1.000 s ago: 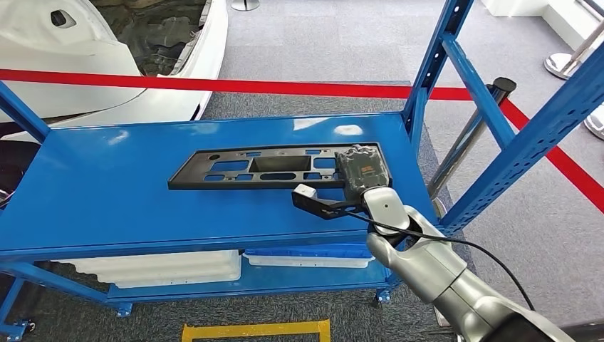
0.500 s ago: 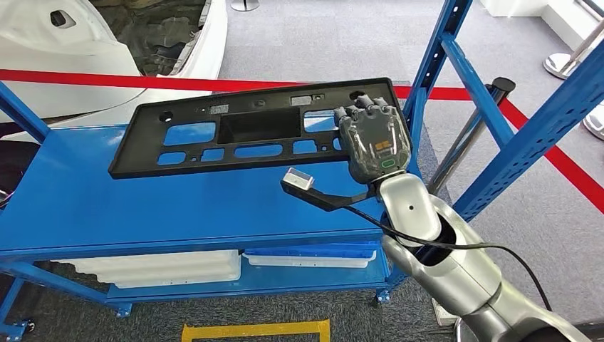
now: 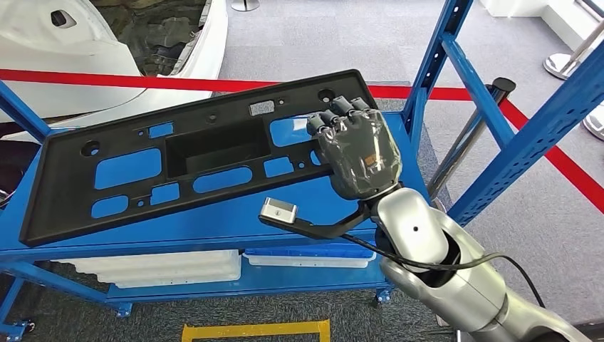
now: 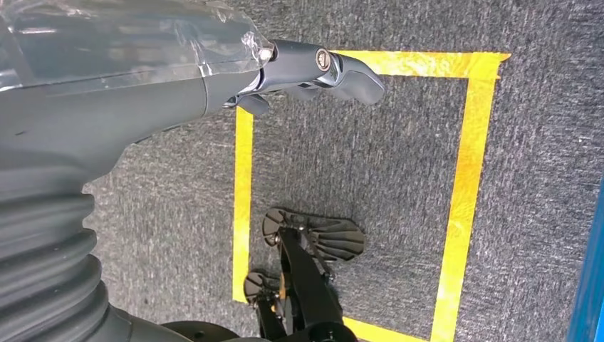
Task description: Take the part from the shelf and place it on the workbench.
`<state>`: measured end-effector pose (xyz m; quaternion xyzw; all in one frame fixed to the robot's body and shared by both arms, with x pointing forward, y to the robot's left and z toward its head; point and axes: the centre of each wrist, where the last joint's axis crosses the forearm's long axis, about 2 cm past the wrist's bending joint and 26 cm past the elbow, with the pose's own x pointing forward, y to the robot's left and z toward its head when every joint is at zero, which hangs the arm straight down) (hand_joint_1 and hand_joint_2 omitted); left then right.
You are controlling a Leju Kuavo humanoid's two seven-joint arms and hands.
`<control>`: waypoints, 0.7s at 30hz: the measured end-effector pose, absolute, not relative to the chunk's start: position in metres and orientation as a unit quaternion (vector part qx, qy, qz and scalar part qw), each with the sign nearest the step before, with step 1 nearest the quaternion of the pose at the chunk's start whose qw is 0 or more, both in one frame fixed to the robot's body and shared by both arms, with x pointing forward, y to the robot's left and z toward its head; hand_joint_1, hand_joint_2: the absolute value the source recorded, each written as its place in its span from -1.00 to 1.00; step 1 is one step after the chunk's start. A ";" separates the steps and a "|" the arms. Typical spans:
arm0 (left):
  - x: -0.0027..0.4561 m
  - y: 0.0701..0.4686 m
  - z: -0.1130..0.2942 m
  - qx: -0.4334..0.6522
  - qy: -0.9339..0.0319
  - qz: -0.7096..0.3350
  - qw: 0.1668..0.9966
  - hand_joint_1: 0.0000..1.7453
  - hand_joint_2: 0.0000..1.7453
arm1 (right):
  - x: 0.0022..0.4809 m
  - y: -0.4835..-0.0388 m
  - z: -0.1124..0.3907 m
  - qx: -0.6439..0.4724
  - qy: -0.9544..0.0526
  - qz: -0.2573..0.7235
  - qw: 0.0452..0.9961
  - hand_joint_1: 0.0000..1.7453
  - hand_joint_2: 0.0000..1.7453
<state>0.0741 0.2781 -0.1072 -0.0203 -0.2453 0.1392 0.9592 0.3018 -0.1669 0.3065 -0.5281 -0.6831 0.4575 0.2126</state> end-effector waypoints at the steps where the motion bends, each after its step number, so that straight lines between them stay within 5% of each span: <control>1: 0.074 0.278 -0.107 -0.021 -0.244 0.141 0.959 -1.00 1.00 | 0.301 -0.166 0.306 -0.521 -0.687 0.459 0.213 1.00 1.00; 21: 0.070 0.281 -0.108 -0.005 -0.231 0.156 0.960 -1.00 1.00 | 0.295 -0.162 0.300 -0.498 -0.702 0.457 0.224 1.00 1.00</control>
